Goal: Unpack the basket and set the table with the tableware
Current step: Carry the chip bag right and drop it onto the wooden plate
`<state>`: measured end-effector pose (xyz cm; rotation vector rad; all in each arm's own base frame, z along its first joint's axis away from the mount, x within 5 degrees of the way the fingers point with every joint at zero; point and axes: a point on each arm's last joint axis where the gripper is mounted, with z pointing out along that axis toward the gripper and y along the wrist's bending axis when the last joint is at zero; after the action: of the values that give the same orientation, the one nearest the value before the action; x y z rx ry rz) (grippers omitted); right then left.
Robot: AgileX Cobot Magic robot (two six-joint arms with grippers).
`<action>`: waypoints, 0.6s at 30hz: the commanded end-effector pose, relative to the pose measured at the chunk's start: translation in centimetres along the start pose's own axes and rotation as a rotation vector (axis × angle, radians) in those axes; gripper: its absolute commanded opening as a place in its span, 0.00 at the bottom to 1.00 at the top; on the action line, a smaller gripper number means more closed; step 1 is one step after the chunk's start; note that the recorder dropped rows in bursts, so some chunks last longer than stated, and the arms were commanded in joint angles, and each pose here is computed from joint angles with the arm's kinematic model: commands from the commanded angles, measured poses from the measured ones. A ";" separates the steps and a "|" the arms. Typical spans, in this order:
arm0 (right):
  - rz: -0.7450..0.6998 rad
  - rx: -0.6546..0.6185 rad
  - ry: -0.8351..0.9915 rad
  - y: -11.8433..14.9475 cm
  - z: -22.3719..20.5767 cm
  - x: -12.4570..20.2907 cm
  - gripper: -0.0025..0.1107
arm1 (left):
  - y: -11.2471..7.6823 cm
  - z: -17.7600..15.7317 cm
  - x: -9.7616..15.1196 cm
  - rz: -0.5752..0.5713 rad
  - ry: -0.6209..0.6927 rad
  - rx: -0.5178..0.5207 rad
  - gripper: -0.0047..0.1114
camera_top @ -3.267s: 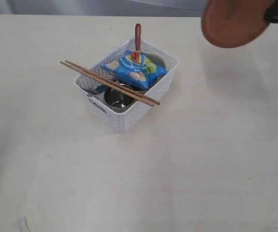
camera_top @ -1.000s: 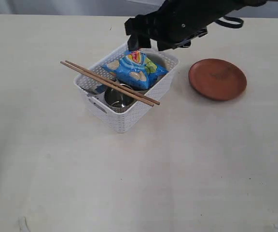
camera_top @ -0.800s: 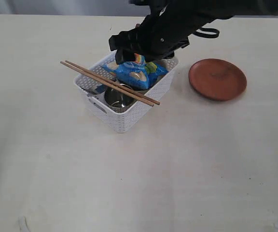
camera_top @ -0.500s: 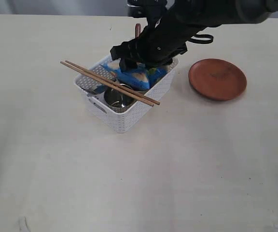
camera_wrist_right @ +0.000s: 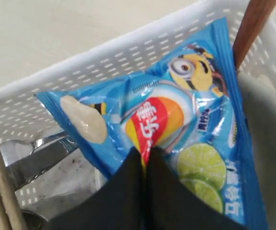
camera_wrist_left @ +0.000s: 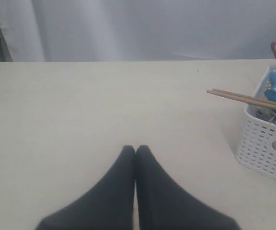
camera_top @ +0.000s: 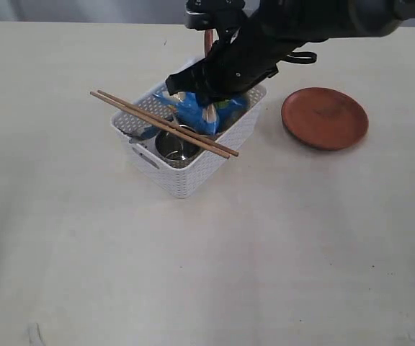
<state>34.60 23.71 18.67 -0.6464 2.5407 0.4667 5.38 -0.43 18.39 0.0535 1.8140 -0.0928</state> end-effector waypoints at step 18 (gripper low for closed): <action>0.056 0.220 -0.130 -4.2 -14.2 -1.7 0.02 | 0.0 0.0 0.0 0.009 -0.006 0.006 0.04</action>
<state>32.81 17.54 29.83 -0.5265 2.3869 0.3000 5.38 -0.43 18.39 0.0535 1.8140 -0.0928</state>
